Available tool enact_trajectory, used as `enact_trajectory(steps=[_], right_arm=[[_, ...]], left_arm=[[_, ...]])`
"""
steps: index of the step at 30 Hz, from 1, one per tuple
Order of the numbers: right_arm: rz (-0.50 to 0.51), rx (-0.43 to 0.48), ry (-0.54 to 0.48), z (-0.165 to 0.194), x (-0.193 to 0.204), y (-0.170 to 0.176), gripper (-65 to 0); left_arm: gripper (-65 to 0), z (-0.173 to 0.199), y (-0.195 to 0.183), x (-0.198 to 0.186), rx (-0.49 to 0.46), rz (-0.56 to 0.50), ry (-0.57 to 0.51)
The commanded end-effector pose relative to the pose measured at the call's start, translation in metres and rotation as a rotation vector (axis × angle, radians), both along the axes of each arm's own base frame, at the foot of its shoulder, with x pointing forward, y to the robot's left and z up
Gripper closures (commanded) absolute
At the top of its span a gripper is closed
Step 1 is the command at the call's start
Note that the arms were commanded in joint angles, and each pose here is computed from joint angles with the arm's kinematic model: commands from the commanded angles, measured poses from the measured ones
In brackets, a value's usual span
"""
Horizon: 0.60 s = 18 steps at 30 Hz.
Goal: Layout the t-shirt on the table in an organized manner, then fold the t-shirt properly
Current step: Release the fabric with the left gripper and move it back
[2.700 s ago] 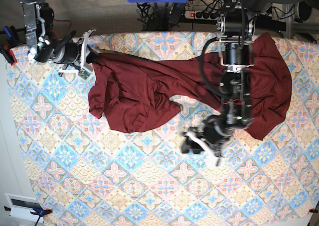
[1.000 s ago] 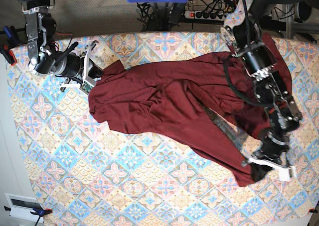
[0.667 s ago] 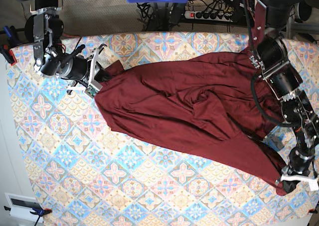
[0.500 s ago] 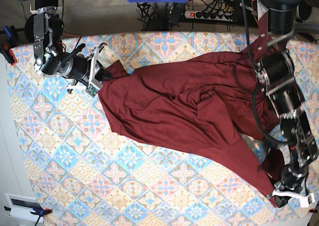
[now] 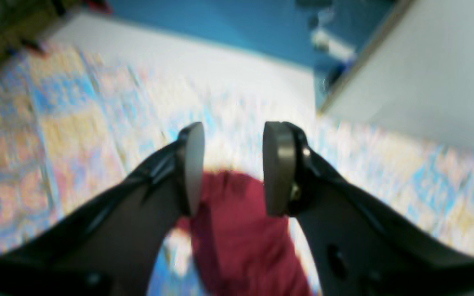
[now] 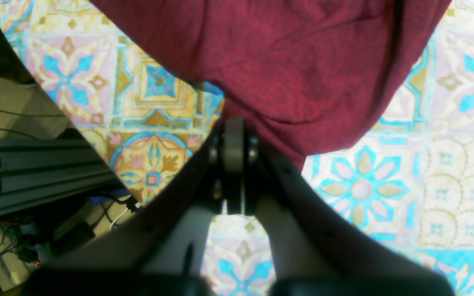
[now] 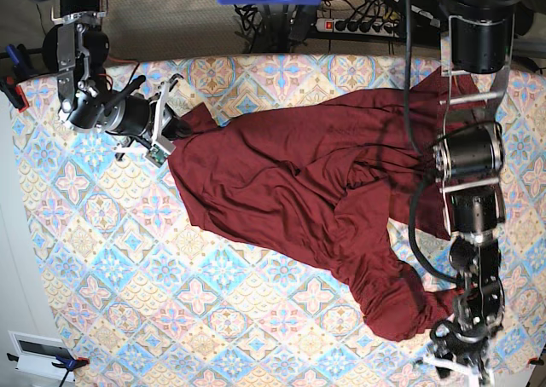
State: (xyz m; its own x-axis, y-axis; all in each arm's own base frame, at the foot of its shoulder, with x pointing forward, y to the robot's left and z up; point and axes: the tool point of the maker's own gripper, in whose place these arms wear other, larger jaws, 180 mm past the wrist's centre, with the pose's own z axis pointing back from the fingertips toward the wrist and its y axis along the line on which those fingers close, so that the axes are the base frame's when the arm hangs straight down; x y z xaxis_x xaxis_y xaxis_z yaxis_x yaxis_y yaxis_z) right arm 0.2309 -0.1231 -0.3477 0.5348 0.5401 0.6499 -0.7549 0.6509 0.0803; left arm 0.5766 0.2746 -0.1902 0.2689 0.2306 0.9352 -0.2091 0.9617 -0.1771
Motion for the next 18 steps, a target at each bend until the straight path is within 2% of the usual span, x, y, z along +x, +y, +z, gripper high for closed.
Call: enact_trajectory(steps=[1, 4, 8, 12, 16, 18], right_arm=[[0.004, 0.019, -0.038, 0.011, 0.007, 0.000, 0.0], [0.004, 0.021, -0.039, 0.011, 0.006, 0.001, 0.0], [0.004, 0.021, -0.040, 0.011, 0.007, 0.001, 0.0], [0.005, 0.021, -0.040, 0.011, 0.007, 0.001, 0.0], [0.009, 0.022, -0.038, 0.011, 0.006, 0.002, 0.0], [0.011, 0.021, -0.036, 0.010, 0.006, 0.002, 0.0]], left_arm=[[-23.5, 0.017, 0.001, -0.004, -0.003, -0.013, -0.045], [-23.3, -0.013, -0.015, -0.045, -0.027, -0.097, 0.036], [-23.2, -0.053, -0.028, -0.100, 0.012, -0.164, 0.143], [-23.2, -0.098, 0.008, -0.142, 0.020, -0.094, 0.242], [-23.4, -0.116, 0.047, -0.166, -0.003, 0.015, 0.243], [-23.5, -0.125, 0.064, -0.172, 0.041, 0.045, 0.276]])
